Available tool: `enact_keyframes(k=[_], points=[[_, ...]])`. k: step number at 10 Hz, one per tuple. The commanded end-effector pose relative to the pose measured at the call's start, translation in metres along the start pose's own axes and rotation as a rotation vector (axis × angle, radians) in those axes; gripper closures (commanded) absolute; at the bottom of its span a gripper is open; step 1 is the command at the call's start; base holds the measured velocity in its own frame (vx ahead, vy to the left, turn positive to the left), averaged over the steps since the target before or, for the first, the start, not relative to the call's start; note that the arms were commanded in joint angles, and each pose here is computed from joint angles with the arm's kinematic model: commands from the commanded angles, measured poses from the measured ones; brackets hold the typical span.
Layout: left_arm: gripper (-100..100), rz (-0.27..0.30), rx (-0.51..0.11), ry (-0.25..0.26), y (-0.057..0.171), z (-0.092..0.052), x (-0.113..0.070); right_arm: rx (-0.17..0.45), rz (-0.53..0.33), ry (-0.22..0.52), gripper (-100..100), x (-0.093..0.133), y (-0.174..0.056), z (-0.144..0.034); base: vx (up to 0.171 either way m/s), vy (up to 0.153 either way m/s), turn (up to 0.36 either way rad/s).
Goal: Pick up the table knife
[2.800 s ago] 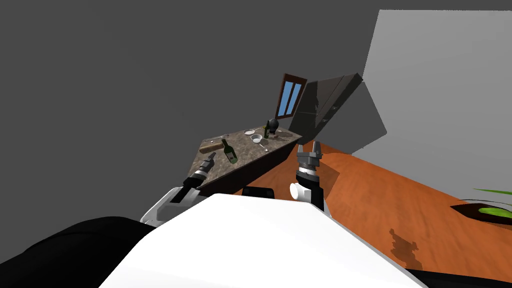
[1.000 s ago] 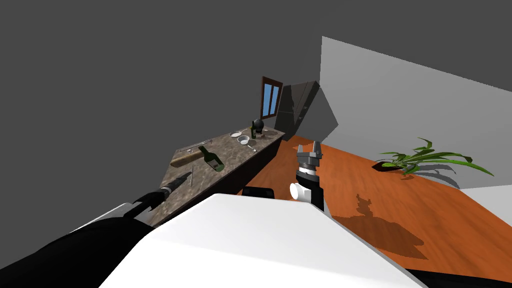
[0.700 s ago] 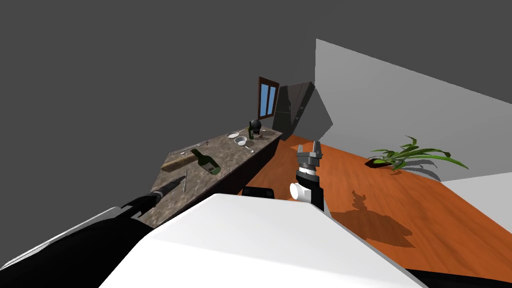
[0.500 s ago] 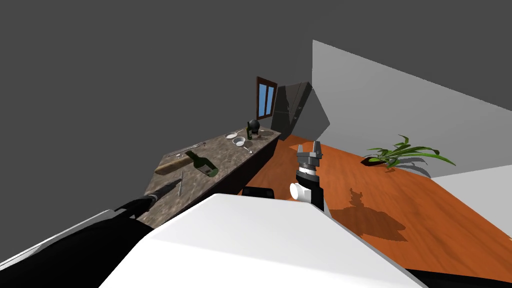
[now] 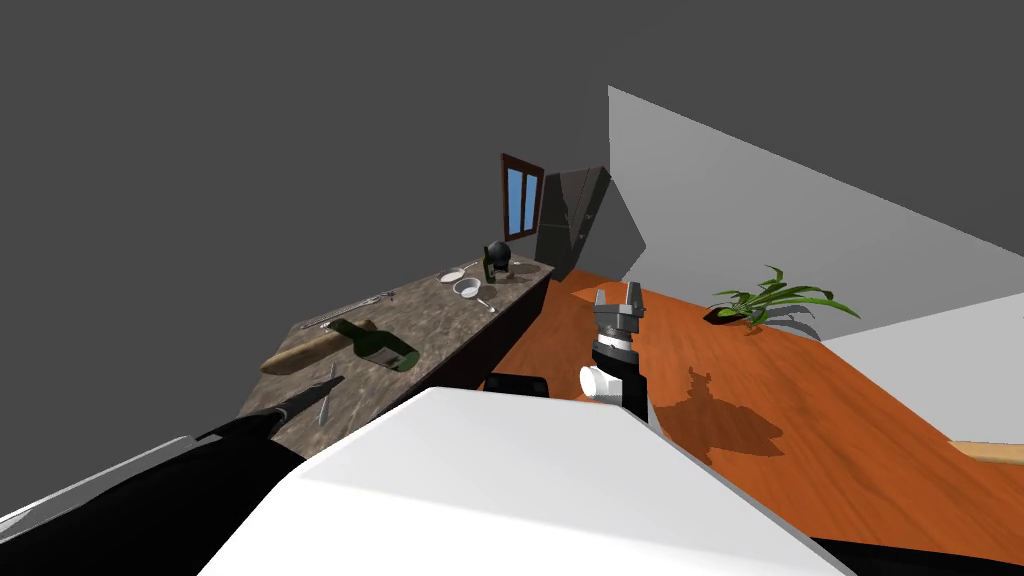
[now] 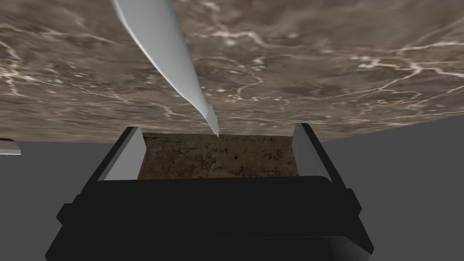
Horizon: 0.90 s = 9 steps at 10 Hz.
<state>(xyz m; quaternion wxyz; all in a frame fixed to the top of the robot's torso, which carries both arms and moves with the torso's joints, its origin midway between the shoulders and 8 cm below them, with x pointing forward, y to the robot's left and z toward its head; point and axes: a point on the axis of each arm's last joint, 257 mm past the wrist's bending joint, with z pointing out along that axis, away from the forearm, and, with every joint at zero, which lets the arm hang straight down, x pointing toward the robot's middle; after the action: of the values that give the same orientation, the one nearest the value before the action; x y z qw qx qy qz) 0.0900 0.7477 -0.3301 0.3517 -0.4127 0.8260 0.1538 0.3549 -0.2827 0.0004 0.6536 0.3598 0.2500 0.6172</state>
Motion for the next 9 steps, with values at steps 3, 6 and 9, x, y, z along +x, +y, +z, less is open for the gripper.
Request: enact_keyframes(k=[3,6,9], points=[[-100,-0.008,-0.011,0.000,0.007,0.004,0.009,0.000,0.000,0.000,0,0.000,0.000,0.000,0.029,0.001,-0.038],[100,-0.010,-0.012,0.000,0.008,0.006,0.011,0.000,0.000,0.000,0,0.000,0.000,0.000,0.011,0.036,-0.044],[100,-0.004,-0.023,0.001,0.012,0.005,0.011,0.000,0.000,0.000,0,0.000,0.000,0.000,0.000,0.000,0.000]])
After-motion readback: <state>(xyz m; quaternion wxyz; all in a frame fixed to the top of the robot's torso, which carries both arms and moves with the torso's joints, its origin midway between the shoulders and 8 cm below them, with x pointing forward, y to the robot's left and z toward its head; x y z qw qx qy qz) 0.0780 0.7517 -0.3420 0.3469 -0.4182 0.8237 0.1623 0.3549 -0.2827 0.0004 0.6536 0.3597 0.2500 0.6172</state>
